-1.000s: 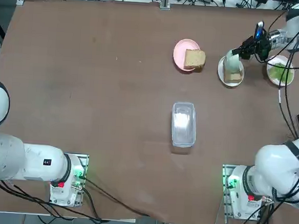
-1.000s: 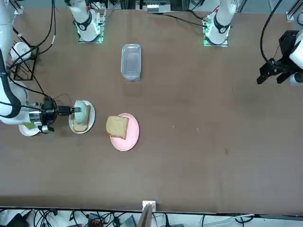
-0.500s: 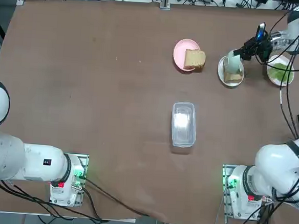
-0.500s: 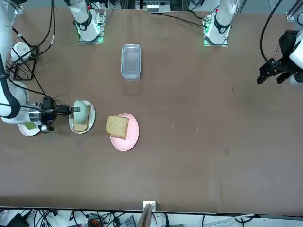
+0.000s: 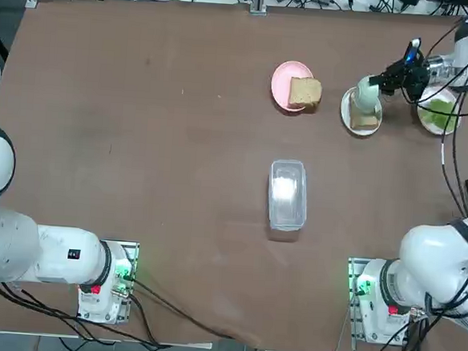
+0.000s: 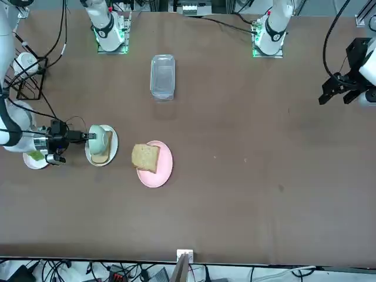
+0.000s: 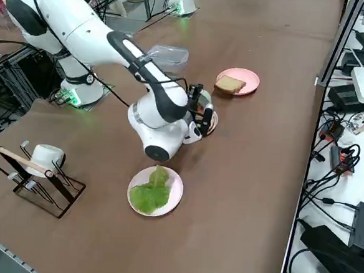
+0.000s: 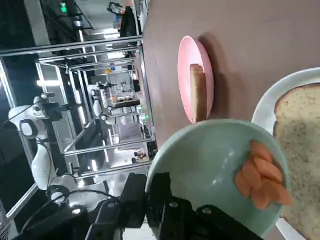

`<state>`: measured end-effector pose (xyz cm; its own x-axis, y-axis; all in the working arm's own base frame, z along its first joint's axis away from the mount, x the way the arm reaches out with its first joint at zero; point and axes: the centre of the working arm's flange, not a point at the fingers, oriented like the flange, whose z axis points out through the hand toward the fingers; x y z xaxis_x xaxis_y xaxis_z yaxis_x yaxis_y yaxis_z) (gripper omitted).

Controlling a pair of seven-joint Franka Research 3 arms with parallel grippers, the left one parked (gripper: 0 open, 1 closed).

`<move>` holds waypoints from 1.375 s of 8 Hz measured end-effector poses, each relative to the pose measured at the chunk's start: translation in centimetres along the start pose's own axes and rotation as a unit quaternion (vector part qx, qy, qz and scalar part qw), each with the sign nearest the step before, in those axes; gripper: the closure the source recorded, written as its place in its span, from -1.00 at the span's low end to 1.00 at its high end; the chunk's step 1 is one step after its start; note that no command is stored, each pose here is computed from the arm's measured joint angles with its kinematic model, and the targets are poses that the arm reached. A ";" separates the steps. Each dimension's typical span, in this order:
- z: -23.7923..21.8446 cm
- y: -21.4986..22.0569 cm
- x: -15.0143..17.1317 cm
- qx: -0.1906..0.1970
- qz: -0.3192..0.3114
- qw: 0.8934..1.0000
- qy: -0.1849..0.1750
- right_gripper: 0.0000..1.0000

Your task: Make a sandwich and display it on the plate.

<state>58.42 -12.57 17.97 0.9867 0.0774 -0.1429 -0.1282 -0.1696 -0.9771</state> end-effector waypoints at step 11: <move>-1.8 1.6 -0.8 0.032 -0.046 0.998 0.011 0.91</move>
<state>57.60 -14.70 16.80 0.9964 0.0689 -0.0486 -0.0416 -0.0987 -0.9942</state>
